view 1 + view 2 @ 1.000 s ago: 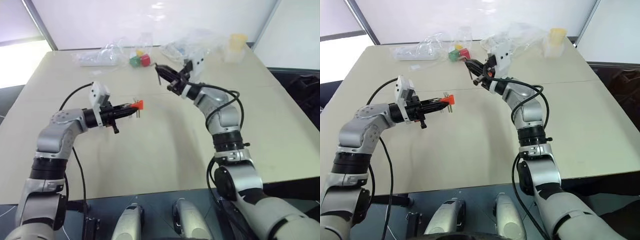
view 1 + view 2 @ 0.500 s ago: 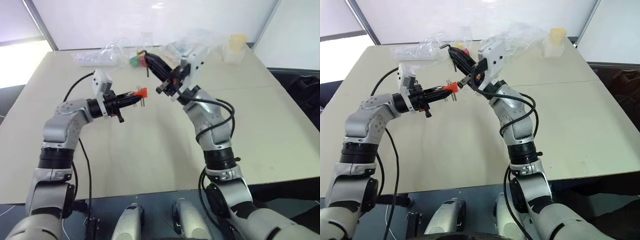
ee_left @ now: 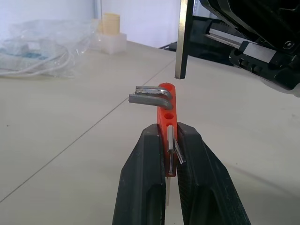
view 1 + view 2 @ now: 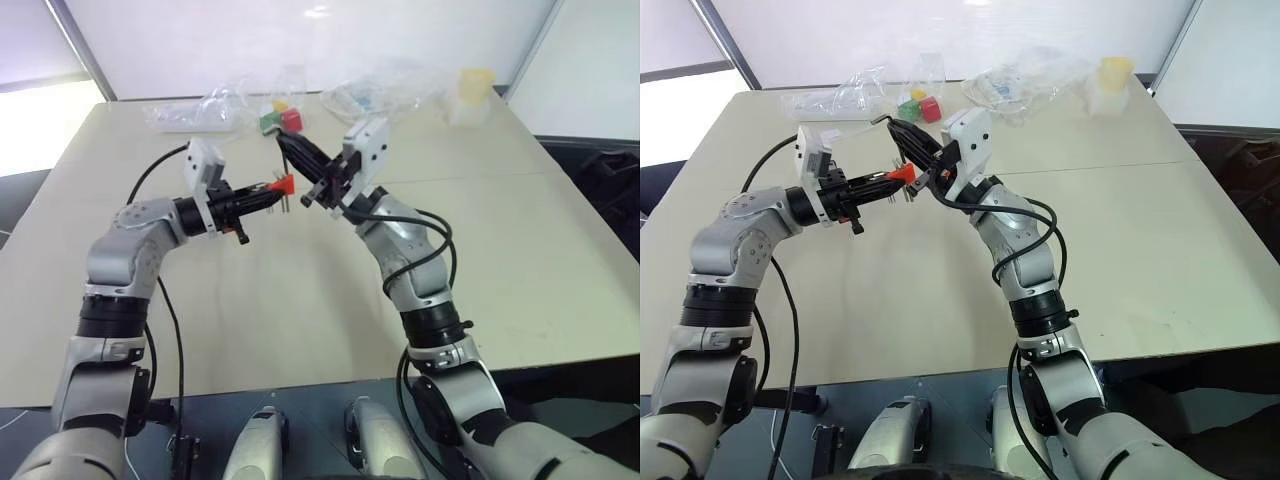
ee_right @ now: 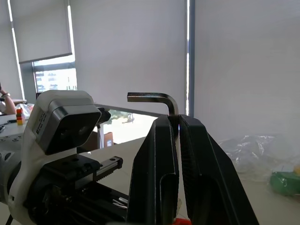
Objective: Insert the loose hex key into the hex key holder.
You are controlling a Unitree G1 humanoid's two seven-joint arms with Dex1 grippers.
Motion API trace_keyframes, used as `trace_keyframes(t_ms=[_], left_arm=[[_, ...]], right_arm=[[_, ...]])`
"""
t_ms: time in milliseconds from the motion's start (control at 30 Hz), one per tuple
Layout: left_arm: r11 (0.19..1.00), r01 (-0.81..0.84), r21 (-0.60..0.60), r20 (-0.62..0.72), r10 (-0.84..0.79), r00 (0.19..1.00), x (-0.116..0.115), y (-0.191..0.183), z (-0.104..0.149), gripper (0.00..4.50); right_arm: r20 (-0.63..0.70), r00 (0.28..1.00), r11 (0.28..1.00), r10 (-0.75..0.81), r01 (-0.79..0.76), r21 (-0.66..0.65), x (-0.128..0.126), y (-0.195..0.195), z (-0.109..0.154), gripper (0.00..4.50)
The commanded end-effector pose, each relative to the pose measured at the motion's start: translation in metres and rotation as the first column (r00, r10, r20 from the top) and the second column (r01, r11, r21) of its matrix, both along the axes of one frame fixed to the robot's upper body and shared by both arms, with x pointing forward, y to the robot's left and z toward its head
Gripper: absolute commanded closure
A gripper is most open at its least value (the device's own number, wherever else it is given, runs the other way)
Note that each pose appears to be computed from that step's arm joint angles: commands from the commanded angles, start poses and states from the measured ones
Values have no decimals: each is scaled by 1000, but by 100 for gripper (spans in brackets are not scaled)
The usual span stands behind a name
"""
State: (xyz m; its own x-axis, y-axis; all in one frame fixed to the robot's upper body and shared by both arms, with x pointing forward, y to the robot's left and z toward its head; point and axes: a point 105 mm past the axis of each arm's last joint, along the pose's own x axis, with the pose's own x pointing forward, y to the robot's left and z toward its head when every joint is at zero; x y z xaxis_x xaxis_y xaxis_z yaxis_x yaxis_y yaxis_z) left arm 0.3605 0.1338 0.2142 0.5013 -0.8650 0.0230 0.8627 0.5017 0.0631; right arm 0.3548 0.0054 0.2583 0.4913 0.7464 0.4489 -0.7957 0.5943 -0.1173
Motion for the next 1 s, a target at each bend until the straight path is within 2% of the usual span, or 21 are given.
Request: trace_keyframes(t_ms=[33,1000], left_arm=[[1000,7,-19,77,-6,997,-5,1,22,450],[1000,7,-28,90,-5,996,-6,0,27,450]], right_arm=[[53,999,1000,7,-8,19,-5,1,13,448],[60,998,1000,-8,8,11,1,-2,15,448]])
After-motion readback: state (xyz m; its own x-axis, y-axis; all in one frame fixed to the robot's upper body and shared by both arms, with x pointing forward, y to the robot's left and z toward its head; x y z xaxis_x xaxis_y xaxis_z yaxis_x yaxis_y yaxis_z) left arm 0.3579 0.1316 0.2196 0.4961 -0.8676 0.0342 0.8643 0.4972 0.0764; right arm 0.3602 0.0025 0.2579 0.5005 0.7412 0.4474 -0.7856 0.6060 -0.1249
